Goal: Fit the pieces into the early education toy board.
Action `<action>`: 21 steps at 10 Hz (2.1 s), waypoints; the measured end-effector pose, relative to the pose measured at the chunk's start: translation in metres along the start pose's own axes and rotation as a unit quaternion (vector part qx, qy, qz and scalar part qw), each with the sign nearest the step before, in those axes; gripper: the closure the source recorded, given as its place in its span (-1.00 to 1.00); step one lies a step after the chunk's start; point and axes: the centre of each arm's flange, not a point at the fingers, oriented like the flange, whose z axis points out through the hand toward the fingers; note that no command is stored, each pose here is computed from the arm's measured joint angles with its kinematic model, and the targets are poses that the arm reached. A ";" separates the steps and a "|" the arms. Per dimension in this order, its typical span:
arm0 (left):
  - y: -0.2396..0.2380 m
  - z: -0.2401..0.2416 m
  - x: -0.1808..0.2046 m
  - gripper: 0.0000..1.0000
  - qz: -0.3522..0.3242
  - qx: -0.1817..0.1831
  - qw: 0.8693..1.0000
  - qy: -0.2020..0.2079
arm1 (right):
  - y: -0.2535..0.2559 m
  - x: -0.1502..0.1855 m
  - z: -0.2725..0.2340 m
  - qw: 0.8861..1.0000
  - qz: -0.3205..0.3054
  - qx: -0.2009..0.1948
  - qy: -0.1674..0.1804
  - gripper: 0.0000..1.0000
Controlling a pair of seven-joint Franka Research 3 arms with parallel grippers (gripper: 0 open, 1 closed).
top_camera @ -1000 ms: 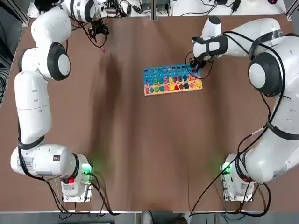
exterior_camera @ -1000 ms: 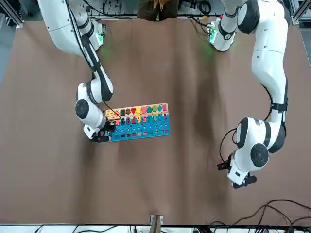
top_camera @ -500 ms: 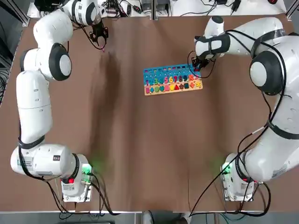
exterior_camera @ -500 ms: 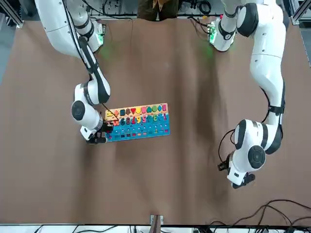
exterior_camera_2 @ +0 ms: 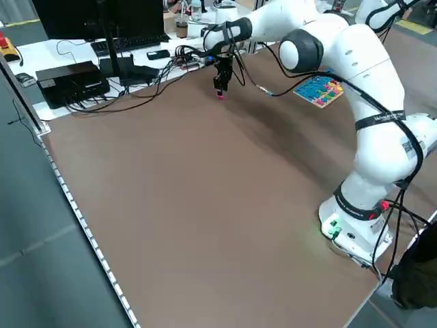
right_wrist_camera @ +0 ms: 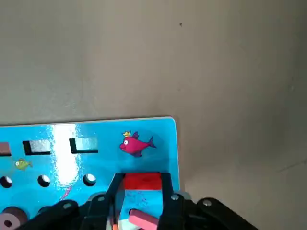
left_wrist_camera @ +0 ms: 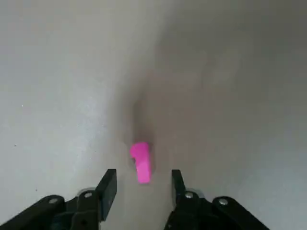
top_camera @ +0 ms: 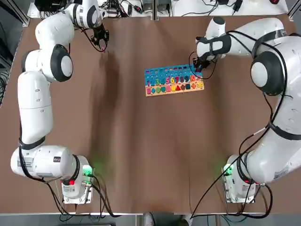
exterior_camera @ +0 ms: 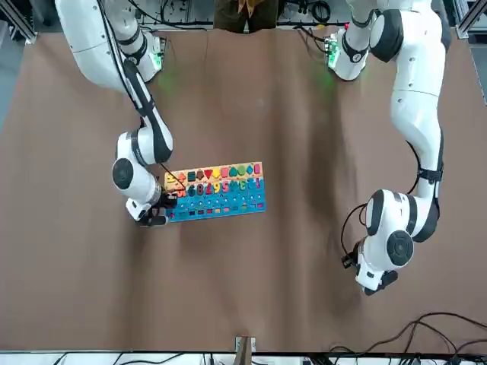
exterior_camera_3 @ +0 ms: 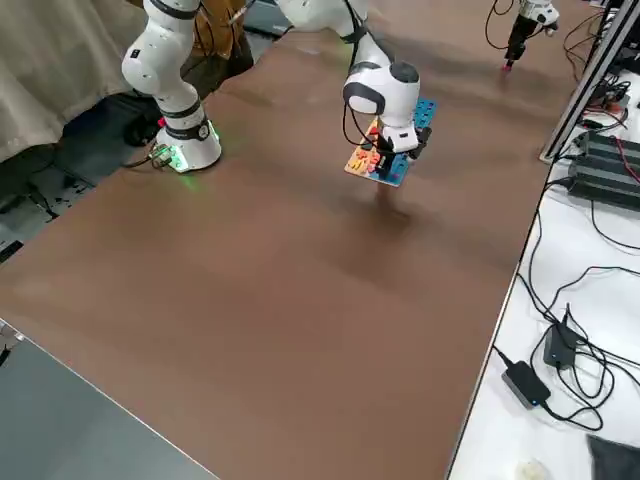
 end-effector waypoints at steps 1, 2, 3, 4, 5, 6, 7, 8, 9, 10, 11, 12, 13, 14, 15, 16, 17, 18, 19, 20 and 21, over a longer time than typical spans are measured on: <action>0.001 0.002 0.000 -0.07 -0.006 -0.001 1.000 0.001 | 0.000 0.000 0.000 1.000 0.000 0.000 0.000 0.26; 0.002 0.005 0.000 -0.04 -0.010 -0.002 1.000 0.002 | 0.000 0.000 0.001 1.000 0.001 0.000 0.000 0.24; 0.002 0.008 0.000 -0.02 -0.015 -0.003 1.000 0.002 | 0.003 0.001 0.005 1.000 0.008 0.002 -0.001 0.00; 0.002 0.010 0.000 -0.01 -0.018 -0.003 1.000 0.002 | 0.005 0.002 0.011 1.000 0.013 0.004 -0.003 -0.17; 0.002 0.011 0.000 0.01 -0.020 -0.004 1.000 0.002 | 0.005 0.003 0.012 1.000 0.015 0.005 -0.005 -0.26; 0.003 0.012 0.000 0.02 -0.022 -0.004 1.000 0.003 | 0.006 0.003 0.012 1.000 0.016 0.004 -0.007 -0.30; 0.003 0.012 0.000 0.05 -0.026 -0.005 1.000 0.003 | 0.007 0.005 0.009 1.000 0.017 0.005 -0.011 -0.33; 0.003 0.012 0.000 0.07 -0.027 -0.006 1.000 0.005 | 0.006 0.008 0.006 1.000 0.017 0.005 -0.014 -0.34; 0.003 0.012 0.001 0.06 -0.027 -0.008 1.000 0.008 | 0.005 0.010 0.002 1.000 0.019 0.008 -0.016 -0.34; 0.004 0.012 0.002 0.08 -0.027 -0.010 1.000 0.011 | 0.004 0.011 -0.006 0.999 0.022 0.012 -0.020 -0.34; 0.004 0.013 0.002 0.09 -0.028 -0.011 0.999 0.011 | 0.005 0.013 -0.020 0.999 0.023 0.016 -0.022 -0.34; 0.004 0.013 0.002 0.10 -0.029 -0.012 0.999 0.012 | 0.010 0.015 -0.040 0.999 0.028 0.020 -0.021 -0.36; 0.004 0.015 0.001 0.11 -0.032 -0.012 0.999 0.013 | 0.022 0.018 -0.068 0.999 0.037 0.026 -0.017 -0.39; 0.004 0.015 0.002 0.11 -0.036 -0.014 0.999 0.014 | 0.040 0.020 -0.106 0.999 0.045 0.028 -0.010 -0.47; 0.004 0.015 0.002 0.11 -0.037 -0.014 0.999 0.015 | 0.063 0.018 -0.151 0.999 0.038 0.010 0.003 -0.52; 0.004 0.015 0.002 0.11 -0.037 -0.014 0.999 0.015 | 0.085 0.011 -0.193 0.999 0.032 -0.017 0.016 -0.60; 0.004 0.016 0.002 0.11 -0.040 -0.014 0.999 0.015 | 0.106 0.002 -0.231 0.999 0.028 -0.032 0.028 -0.64; 0.004 0.016 0.001 0.11 -0.046 -0.014 0.999 0.015 | 0.123 -0.007 -0.262 0.998 0.016 -0.037 0.040 -0.68; 0.004 0.016 0.001 0.11 -0.048 -0.014 0.999 0.015 | 0.140 -0.015 -0.286 0.998 0.000 -0.039 0.049 -0.73; 0.004 0.016 0.002 0.11 -0.048 -0.014 0.999 0.015 | 0.155 -0.023 -0.303 0.998 -0.012 -0.039 0.054 -0.74; 0.003 0.016 0.002 0.11 -0.051 -0.014 0.999 0.014 | 0.165 -0.032 -0.320 0.998 -0.017 -0.039 0.056 -0.82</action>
